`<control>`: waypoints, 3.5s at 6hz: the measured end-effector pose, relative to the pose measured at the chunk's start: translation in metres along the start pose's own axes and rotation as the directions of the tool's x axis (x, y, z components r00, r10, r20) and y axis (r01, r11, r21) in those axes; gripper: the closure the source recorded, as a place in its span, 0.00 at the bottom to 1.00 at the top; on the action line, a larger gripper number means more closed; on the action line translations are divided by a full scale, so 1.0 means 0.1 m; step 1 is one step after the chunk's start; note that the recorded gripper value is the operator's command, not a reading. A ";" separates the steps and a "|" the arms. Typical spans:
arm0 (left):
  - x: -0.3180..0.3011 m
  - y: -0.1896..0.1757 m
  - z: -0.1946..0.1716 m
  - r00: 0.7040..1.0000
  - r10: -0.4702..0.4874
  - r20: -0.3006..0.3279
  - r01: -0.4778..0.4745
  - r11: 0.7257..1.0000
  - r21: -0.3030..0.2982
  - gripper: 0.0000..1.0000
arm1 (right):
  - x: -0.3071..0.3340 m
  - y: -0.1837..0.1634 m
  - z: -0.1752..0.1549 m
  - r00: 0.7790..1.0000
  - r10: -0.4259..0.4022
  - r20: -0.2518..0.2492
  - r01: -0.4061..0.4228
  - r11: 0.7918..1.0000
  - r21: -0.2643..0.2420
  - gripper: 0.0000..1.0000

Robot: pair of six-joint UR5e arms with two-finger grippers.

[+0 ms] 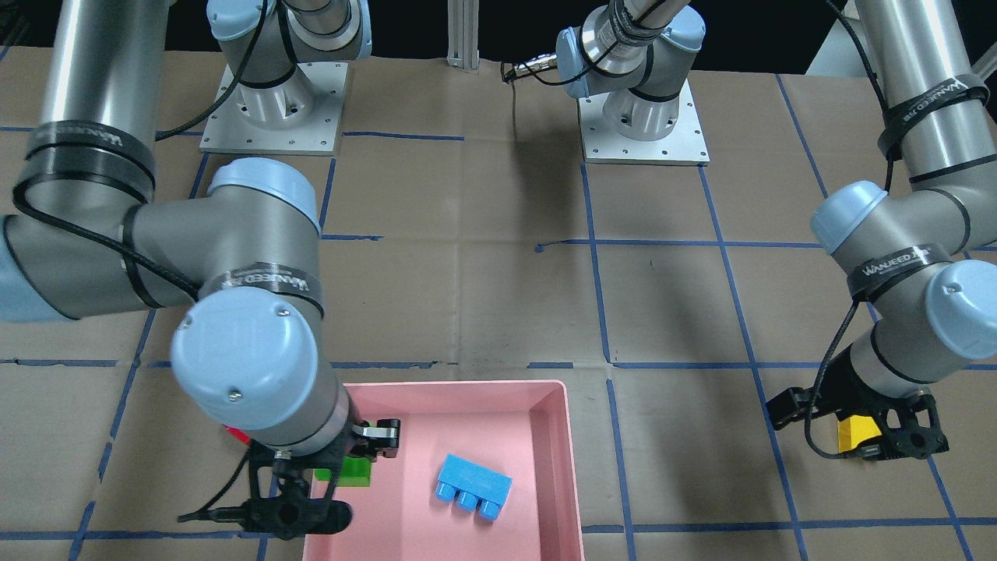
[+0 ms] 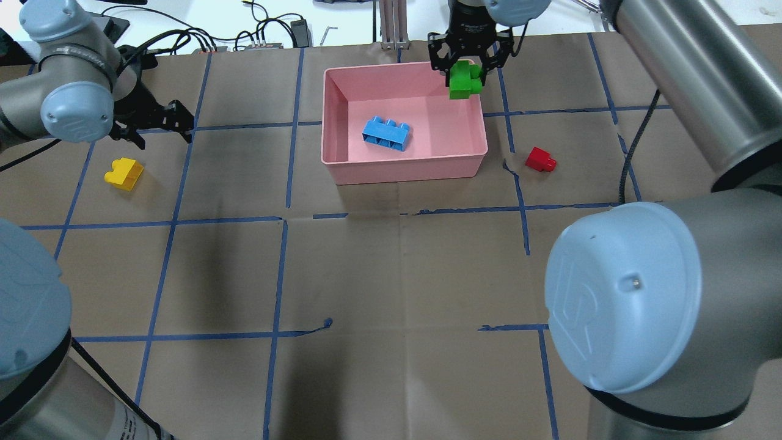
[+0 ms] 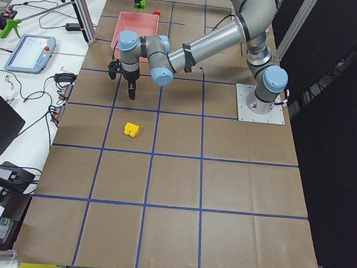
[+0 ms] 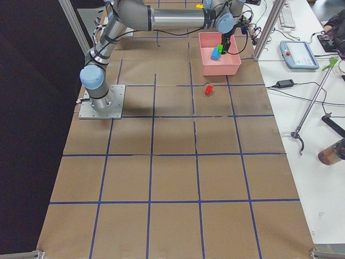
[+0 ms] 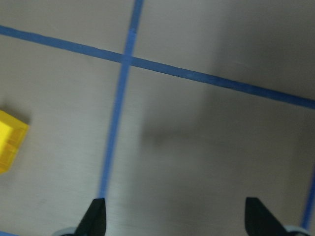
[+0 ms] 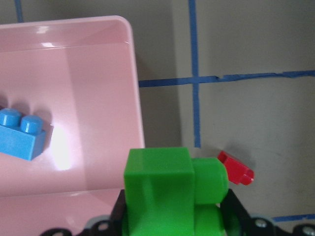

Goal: Put all blocks into box

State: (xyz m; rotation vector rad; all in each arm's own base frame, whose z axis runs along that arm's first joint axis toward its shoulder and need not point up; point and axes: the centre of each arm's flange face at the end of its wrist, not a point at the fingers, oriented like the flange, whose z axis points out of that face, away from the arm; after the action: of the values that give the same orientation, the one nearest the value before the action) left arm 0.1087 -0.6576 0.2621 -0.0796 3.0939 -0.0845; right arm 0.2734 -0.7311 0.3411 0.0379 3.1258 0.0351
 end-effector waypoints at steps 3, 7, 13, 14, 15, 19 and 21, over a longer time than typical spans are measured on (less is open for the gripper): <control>-0.83 0.17 0.35 0.914 0.403 0.041 -0.404 0.914 0.025 0.01 | -0.31 -0.12 0.65 0.999 -0.013 0.033 0.015 0.999 -0.041 0.00; -1.16 0.10 0.72 0.857 0.515 0.009 -0.515 0.857 0.022 0.01 | -0.19 -0.02 0.14 1.000 -0.004 0.031 0.004 1.000 -0.001 0.00; -1.18 -0.02 0.89 0.875 0.483 -0.037 -0.480 0.875 0.070 0.63 | 1.85 0.40 -0.88 0.948 -0.311 0.061 0.316 0.944 -0.092 0.01; -1.18 -0.02 0.89 0.881 0.472 -0.035 -0.469 0.881 0.066 0.84 | 2.00 0.56 -0.68 0.940 -0.332 0.075 0.339 0.935 -0.107 0.01; -1.20 -0.01 0.87 0.892 0.452 -0.023 -0.450 0.891 0.051 0.94 | 2.07 0.70 -0.37 0.934 -0.352 0.067 0.357 0.929 -0.095 0.01; -0.25 -0.02 0.01 0.994 0.105 -0.039 -0.105 0.995 0.004 0.93 | 2.09 0.85 0.74 0.856 -0.517 -0.033 0.518 0.852 0.074 0.01; 1.18 -0.14 -0.46 0.986 -0.157 -0.058 0.159 0.987 0.027 0.93 | 2.10 0.73 1.18 0.824 -0.564 -0.044 0.566 0.821 0.080 0.00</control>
State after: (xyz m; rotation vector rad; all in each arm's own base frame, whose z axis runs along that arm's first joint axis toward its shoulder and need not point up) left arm -0.0101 -0.6757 0.3037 -0.3279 3.1352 -0.1439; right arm 0.0675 -0.6500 0.2219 -0.8925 3.0081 -0.1139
